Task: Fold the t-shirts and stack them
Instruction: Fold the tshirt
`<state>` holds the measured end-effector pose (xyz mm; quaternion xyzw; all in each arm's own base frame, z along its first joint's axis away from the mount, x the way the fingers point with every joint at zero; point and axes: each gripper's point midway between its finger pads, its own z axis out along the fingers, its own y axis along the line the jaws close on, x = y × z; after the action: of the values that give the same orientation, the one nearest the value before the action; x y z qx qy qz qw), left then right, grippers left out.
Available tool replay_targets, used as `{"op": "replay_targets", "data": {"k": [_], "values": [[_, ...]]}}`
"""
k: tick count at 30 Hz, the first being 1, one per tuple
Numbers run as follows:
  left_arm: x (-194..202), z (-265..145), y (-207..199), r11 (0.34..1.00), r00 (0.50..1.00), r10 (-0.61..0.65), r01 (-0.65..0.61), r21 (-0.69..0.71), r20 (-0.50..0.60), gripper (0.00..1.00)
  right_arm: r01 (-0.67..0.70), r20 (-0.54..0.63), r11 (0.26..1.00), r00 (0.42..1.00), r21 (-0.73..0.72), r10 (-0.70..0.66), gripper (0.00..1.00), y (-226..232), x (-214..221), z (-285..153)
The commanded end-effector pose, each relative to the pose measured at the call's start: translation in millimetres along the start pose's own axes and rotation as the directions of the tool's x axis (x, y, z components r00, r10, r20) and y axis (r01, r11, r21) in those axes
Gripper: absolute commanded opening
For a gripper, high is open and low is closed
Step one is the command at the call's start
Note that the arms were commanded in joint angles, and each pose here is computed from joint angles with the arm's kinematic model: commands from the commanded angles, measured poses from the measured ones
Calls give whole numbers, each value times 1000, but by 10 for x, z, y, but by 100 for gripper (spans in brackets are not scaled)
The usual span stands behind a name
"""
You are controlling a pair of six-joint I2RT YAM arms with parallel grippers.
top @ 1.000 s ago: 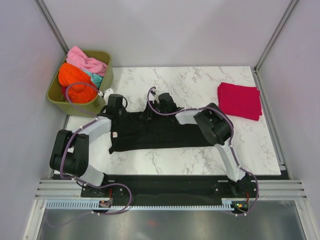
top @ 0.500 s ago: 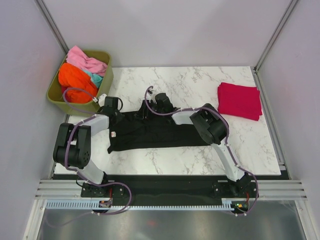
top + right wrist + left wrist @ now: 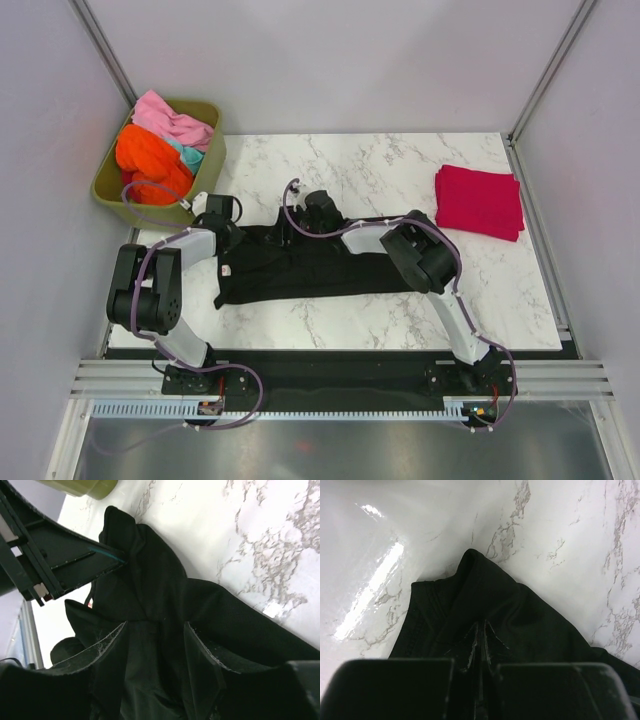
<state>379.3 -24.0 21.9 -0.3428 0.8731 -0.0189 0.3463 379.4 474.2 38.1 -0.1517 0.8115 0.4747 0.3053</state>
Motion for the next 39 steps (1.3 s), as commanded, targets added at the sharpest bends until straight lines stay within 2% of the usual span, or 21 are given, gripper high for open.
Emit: {"op": "replay_targets", "data": {"k": [1,3,7,13,16,21,25,27,30,31,33,39], "values": [[-63,-5,24,998,998,-60,60,-7,5,4,75,-6,994,997,78,-75,56,18,-45,-93],[-63,-5,10,998,998,-57,57,-2,1,4,63,-21,986,998,157,-60,56,-171,-32,-76],[-89,-26,-41,999,999,-39,39,13,9,2,-18,1,979,1000,201,18,55,-416,-58,-73],[-137,-126,-224,998,997,43,-45,37,63,2,-86,38,972,996,220,80,55,-623,-173,-137],[-186,-224,-337,995,991,83,-88,47,109,3,-122,27,980,992,157,119,56,-593,-208,-127],[-270,-378,-419,992,980,104,-115,56,171,8,-151,23,980,989,133,149,57,-649,-255,-87],[-322,-480,-525,987,971,105,-128,95,213,11,-170,17,968,985,186,169,58,-798,-293,-88],[-336,-542,-601,981,966,115,-147,125,233,14,-201,50,951,980,236,195,57,-989,-372,-156],[-336,-637,-874,957,959,131,-189,221,250,22,-235,94,919,972,317,216,57,-1242,-433,-284],[-353,-637,-961,948,955,140,-206,244,262,29,-238,97,914,971,329,218,57,-1266,-438,-312],[-407,-652,-1118,936,952,144,-220,275,271,35,-240,106,911,970,334,217,58,-1299,-484,-356],[-402,-371,-1629,902,960,185,-250,351,210,36,-209,143,909,975,361,168,59,-1313,-734,-526]]}}
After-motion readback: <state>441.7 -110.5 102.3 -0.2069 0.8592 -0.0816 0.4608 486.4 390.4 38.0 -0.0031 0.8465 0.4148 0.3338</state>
